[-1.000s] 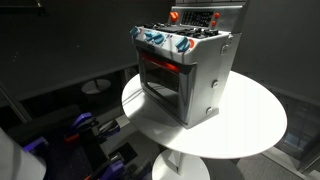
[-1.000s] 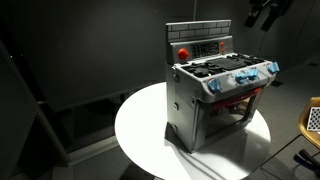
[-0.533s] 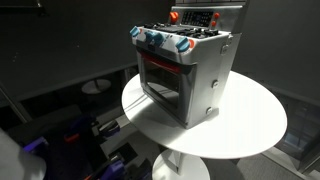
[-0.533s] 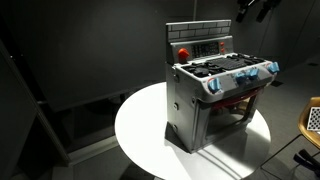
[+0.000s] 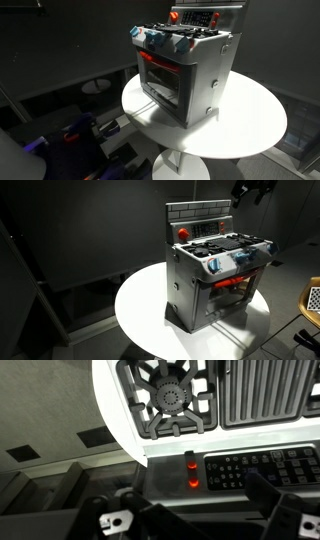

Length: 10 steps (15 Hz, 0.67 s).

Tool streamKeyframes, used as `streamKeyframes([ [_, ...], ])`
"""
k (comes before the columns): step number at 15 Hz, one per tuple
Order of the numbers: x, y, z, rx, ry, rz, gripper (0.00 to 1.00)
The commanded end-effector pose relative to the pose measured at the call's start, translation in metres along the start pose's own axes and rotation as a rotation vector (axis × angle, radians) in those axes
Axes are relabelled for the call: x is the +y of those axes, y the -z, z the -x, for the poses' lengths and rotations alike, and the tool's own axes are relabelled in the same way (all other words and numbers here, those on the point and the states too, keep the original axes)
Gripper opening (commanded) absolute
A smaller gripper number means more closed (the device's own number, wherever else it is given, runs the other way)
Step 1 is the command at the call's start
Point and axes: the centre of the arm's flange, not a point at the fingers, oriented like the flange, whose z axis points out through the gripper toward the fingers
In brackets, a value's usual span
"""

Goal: Press the top right button on the stove

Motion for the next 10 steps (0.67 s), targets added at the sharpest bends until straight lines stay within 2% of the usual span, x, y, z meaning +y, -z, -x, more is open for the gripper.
streamKeyframes([
  [1, 0.004, -0.020, -0.028, 0.022, -0.055, 0.048, 1.00],
  [10, 0.016, -0.067, -0.052, -0.006, -0.115, 0.095, 1.00],
])
